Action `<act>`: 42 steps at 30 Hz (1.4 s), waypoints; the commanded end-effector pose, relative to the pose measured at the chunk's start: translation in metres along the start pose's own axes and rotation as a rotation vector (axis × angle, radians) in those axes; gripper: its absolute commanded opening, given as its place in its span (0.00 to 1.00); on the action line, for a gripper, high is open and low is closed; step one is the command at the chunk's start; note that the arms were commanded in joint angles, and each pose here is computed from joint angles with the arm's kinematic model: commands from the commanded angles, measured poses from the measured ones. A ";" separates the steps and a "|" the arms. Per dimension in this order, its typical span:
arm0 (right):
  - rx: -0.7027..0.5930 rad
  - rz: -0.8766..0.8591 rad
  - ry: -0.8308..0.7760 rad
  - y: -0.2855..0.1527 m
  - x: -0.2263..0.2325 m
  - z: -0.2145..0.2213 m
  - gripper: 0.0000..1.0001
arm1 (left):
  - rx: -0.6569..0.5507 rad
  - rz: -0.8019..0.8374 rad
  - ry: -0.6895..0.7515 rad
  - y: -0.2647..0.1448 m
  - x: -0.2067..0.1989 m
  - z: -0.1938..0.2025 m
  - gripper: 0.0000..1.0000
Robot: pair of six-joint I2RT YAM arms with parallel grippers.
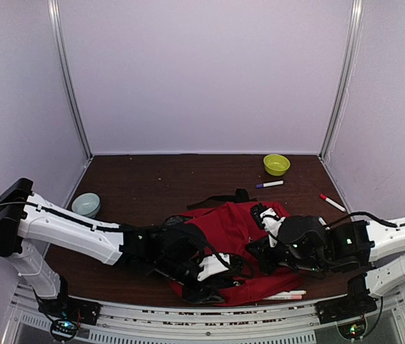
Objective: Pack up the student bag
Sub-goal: Adjust the student bag at the center of the board.
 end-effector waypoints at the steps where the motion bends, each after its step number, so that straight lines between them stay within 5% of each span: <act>1: -0.077 0.073 0.038 -0.005 -0.014 -0.015 0.00 | -0.098 0.062 0.049 -0.001 -0.004 -0.020 0.59; 10: -0.083 0.074 0.030 -0.005 -0.018 -0.015 0.00 | -0.083 0.072 0.025 0.005 0.005 -0.020 0.40; 19: -0.120 0.098 0.029 0.000 -0.026 -0.028 0.00 | -0.084 -0.002 -0.017 0.004 0.037 -0.022 0.00; 29: -0.114 0.092 0.034 0.019 -0.022 -0.036 0.00 | -0.097 -0.226 -0.024 -0.037 0.075 -0.015 0.00; 37: -0.049 0.004 0.043 0.035 -0.014 -0.018 0.00 | -0.040 -0.198 -0.102 -0.029 0.064 0.013 0.00; 42: 0.018 -0.066 0.061 0.045 -0.006 0.001 0.00 | -0.022 -0.379 -0.096 -0.027 0.053 0.019 0.00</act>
Point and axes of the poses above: each gripper's point midway between its finger pads, its own y axis out along the fingers, its own x axis along the line the jaws close on, z = x × y, the point moved 10 cm from there along -y, back along the fingers, and after that the axes turned 13 degrees about -y, right-handed, at the moved point
